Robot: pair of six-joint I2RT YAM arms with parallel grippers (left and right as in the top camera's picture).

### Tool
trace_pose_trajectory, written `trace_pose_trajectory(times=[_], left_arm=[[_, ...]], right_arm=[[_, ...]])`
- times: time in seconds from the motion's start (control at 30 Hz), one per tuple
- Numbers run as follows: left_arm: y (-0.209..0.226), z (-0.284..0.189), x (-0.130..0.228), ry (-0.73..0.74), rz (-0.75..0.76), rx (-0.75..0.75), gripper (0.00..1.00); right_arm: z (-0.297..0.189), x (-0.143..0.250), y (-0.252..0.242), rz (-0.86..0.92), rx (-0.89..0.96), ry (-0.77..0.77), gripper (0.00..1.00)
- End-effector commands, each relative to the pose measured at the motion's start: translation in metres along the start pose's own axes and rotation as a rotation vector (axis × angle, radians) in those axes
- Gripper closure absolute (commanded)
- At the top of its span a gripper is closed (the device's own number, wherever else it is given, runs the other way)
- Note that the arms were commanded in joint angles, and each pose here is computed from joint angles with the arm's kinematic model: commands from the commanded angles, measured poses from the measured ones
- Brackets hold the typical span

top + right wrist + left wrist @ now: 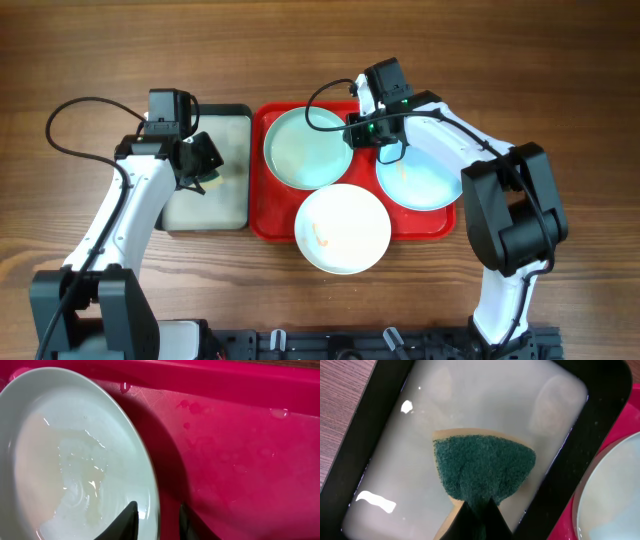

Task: Clean dirty plates on tray and stack at the side
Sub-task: 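Return the sponge with the left gripper to the water tray, then lift the blue plate with the right gripper and place it right of the tray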

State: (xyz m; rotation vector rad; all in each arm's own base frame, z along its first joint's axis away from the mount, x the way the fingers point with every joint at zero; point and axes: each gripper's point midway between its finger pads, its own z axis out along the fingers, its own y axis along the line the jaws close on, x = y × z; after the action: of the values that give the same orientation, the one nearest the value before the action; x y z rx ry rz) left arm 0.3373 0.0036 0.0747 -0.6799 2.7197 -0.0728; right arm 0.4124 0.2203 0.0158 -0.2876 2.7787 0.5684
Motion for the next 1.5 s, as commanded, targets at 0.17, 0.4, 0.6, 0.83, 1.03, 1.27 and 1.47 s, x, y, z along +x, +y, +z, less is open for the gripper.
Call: trace_pose_trajectory(times=[0.17, 0.4, 0.6, 0.83, 1.03, 1.27, 1.47], left_arm=[[0.004, 0.0, -0.001, -0.013, 0.016, -0.014, 0.96], [0.008, 0.0, -0.004, -0.028, 0.023, -0.037, 0.96], [0.006, 0.0, -0.009, -0.049, 0.031, -0.029, 0.96], [0.012, -0.001, -0.014, -0.073, 0.073, -0.069, 0.96], [0.012, -0.001, -0.015, -0.075, 0.073, -0.067, 0.96], [0.012, -0.001, -0.013, -0.071, 0.073, -0.069, 0.96], [0.017, -0.001, -0.004, -0.032, 0.076, -0.088, 0.96]], right_arm=[[0.019, 0.011, -0.007, 0.034, 0.017, 0.04, 0.71], [0.02, 0.011, -0.007, 0.033, 0.016, 0.037, 0.76], [0.02, 0.01, -0.007, 0.033, 0.016, 0.036, 0.8], [0.017, 0.001, -0.004, 0.048, 0.009, 0.008, 0.96], [-0.042, -0.055, 0.019, 0.01, 0.031, -0.131, 0.96], [-0.079, -0.094, 0.067, -0.09, 0.029, -0.338, 0.96], [-0.085, -0.112, 0.128, -0.298, 0.233, -0.576, 0.96]])
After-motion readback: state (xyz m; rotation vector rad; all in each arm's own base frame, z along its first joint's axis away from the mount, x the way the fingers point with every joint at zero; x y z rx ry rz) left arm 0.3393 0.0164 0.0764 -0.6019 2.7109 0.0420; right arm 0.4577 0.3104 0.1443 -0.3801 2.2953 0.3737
